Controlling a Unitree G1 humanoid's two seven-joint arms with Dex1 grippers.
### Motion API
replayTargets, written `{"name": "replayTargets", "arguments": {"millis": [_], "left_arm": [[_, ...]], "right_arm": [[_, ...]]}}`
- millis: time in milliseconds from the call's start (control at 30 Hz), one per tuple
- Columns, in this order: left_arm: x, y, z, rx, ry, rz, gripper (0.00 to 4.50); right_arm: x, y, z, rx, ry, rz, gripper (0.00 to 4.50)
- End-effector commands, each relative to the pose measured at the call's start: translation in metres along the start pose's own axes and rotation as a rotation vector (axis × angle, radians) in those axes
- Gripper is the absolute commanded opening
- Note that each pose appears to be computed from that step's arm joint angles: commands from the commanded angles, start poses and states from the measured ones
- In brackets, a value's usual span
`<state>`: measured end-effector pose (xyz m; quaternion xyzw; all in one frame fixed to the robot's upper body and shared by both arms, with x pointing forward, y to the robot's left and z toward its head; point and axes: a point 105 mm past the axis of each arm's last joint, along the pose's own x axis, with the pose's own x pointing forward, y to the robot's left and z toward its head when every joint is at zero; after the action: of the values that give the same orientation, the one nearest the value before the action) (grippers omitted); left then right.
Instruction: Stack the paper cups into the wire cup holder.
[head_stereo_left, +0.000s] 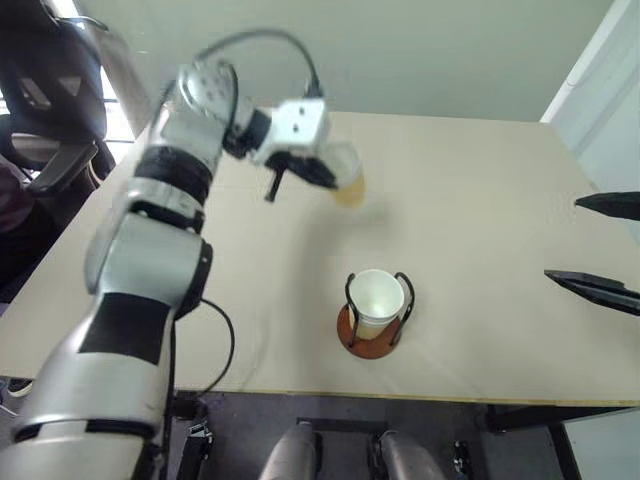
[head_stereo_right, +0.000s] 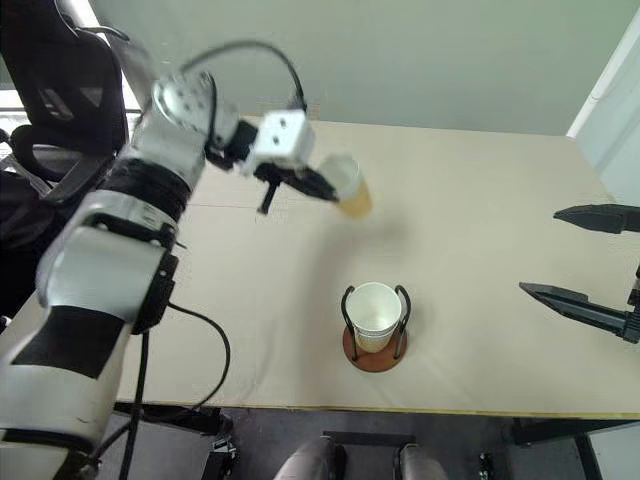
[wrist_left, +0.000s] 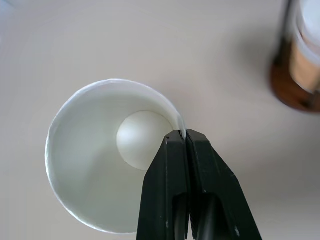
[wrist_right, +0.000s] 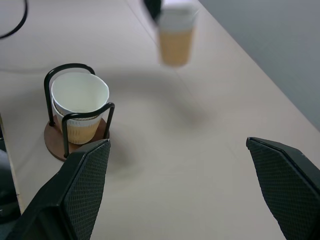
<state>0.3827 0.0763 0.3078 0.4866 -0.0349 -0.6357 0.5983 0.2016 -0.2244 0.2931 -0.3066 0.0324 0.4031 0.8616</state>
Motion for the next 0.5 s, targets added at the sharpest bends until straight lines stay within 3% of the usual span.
{"name": "replayTargets", "arguments": {"millis": [33,133,200,333,500], "left_arm": [[-0.011,0.006,0.048,0.085,-0.155,-0.027,0.02],[-0.009,-0.014,0.082,0.14,-0.269,-0.157,0.02],[-0.007,-0.03,0.089,0.17,-0.276,-0.24,0.02],[-0.005,-0.056,0.093,0.221,-0.247,-0.379,0.02],[-0.001,-0.065,0.091,0.25,-0.214,-0.444,0.02]], "right_arm": [[-0.004,-0.004,0.006,-0.043,0.001,-0.021,4.5],[-0.005,-0.005,0.006,-0.049,0.005,-0.028,4.5],[-0.005,-0.006,0.007,-0.053,0.006,-0.033,4.5],[-0.008,-0.004,0.008,-0.055,0.007,-0.04,4.5],[-0.01,-0.003,0.009,-0.057,0.011,-0.048,4.5]]}}
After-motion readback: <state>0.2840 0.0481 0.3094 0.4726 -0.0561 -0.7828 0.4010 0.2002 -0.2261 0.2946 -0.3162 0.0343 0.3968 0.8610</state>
